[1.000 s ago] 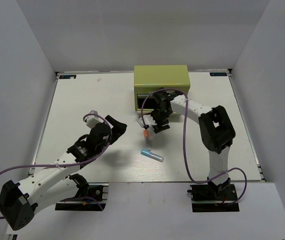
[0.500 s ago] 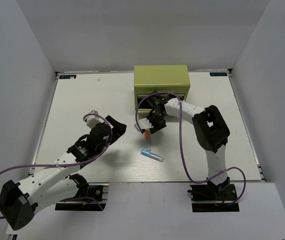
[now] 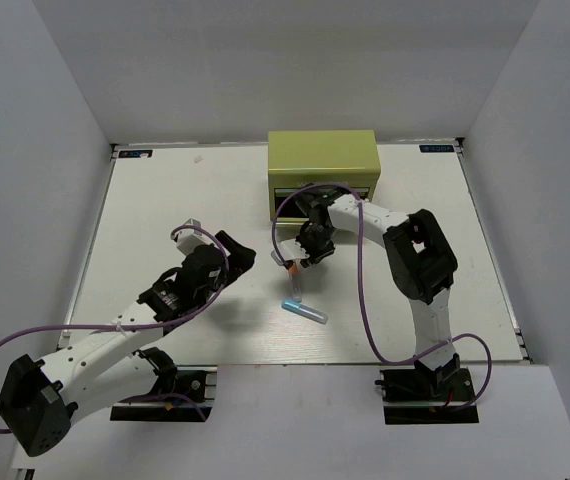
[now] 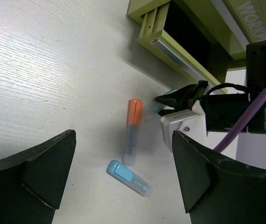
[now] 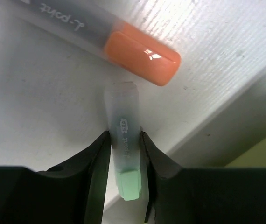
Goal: Sort the stationery into containers
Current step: Grab a piece of stationery with the right arm, then place the stationery into the container
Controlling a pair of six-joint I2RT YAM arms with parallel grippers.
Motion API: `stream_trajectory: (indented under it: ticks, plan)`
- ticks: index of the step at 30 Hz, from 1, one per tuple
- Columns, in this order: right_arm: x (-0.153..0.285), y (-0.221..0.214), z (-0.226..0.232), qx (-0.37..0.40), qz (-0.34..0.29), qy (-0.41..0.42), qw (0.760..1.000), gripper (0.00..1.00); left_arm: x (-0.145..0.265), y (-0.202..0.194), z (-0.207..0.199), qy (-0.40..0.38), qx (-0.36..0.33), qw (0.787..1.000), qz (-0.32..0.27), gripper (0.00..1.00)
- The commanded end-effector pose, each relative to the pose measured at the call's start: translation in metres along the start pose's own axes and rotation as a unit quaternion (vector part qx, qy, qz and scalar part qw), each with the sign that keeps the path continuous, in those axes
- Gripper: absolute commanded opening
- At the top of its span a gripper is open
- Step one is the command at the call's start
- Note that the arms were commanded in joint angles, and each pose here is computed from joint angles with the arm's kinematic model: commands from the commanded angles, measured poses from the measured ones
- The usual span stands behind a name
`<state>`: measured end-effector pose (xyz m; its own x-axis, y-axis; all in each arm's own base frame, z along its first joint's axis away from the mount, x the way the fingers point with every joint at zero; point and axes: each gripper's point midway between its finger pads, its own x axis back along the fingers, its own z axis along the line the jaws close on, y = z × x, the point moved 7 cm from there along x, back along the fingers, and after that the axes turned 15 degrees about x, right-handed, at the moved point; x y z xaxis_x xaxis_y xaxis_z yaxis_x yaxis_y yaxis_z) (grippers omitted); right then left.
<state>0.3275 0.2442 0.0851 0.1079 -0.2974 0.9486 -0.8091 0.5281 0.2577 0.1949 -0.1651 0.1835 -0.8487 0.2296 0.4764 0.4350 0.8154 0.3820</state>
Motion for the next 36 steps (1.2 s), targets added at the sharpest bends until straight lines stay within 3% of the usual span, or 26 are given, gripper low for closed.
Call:
stream_trajectory:
  ticks: [1,5,9,15,20,26,30,36]
  plan:
    - [-0.015,0.011,0.049,-0.066,-0.049,0.097,0.992,0.26,-0.004,-0.002,-0.003,-0.003,-0.019,1.0,0.009,0.94]
    - [-0.009,0.017,0.057,-0.151,-0.057,0.047,0.986,0.19,-0.012,-0.012,-0.006,-0.005,-0.026,0.999,0.036,0.94]
    - [0.031,0.037,0.047,-0.207,-0.097,-0.025,0.973,0.16,-0.021,-0.022,-0.005,0.004,-0.042,0.997,0.066,0.96]
    - [0.098,0.055,0.022,-0.239,-0.13,-0.145,0.951,0.13,-0.033,-0.028,-0.009,0.004,-0.078,0.993,0.083,0.95]
    - [0.147,0.048,0.007,-0.247,-0.099,-0.27,0.925,0.13,-0.05,-0.049,-0.007,0.014,-0.104,0.987,0.12,0.94]
    - [0.154,0.013,-0.008,-0.263,-0.031,-0.324,0.908,0.13,-0.078,-0.063,-0.021,0.023,-0.139,0.978,0.153,0.94]
    - [0.15,-0.009,-0.021,-0.23,0.004,-0.34,0.912,0.15,-0.098,-0.069,-0.039,0.03,-0.159,0.974,0.162,0.94]
    - [0.138,-0.04,-0.037,-0.233,0.022,-0.338,0.912,0.28,-0.119,-0.082,-0.033,0.074,-0.166,0.967,0.181,0.94]
